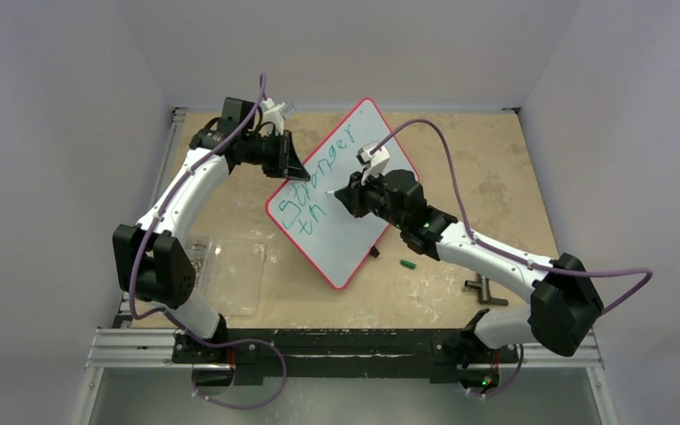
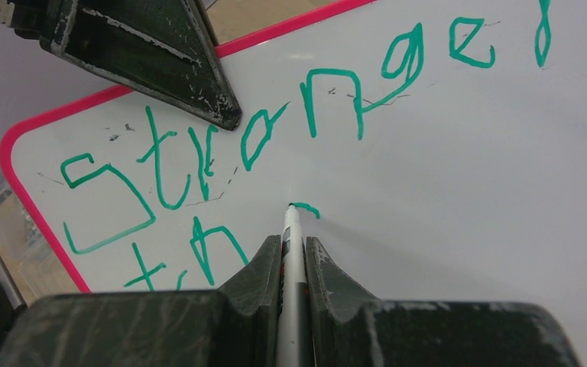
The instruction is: Write a sentence on the whiteboard
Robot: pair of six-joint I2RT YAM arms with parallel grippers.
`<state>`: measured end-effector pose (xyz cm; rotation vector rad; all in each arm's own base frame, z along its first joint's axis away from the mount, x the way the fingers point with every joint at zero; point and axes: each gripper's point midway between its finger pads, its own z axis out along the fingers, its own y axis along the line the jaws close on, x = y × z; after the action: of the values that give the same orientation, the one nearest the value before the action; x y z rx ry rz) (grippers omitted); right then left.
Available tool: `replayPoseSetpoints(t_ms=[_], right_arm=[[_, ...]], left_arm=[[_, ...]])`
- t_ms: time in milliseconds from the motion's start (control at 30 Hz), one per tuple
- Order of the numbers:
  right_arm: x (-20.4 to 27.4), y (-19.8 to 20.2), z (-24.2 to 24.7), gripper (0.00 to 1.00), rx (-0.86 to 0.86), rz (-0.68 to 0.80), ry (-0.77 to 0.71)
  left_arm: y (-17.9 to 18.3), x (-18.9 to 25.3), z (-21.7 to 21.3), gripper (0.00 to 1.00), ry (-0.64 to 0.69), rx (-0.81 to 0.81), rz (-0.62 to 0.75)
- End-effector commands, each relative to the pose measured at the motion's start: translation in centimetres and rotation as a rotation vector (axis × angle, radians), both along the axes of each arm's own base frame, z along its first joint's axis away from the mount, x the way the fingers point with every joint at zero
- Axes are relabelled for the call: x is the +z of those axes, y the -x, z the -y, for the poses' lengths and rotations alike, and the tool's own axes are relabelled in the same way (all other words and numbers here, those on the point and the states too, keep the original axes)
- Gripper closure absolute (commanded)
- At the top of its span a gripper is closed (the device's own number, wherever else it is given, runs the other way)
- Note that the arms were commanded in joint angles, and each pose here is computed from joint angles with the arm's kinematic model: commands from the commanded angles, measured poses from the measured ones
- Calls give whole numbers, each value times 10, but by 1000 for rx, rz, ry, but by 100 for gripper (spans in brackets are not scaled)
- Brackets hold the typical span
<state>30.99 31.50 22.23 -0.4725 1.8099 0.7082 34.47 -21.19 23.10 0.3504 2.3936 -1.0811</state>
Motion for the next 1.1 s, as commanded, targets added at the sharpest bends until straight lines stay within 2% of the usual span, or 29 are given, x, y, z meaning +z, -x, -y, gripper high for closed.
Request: replayPoseSetpoints(t_ms=[0, 500, 1067], right_arm=[[8, 7, -11, 100, 70, 16, -31], [-23, 23, 9, 100, 49, -37, 11], [6, -4, 3, 100, -35, -2, -9]], left_arm=[[-4, 24, -4, 100, 2, 26, 95], [-3, 24, -4, 100, 3, 26, 94], [-3, 25, -4, 100, 4, 25, 95]])
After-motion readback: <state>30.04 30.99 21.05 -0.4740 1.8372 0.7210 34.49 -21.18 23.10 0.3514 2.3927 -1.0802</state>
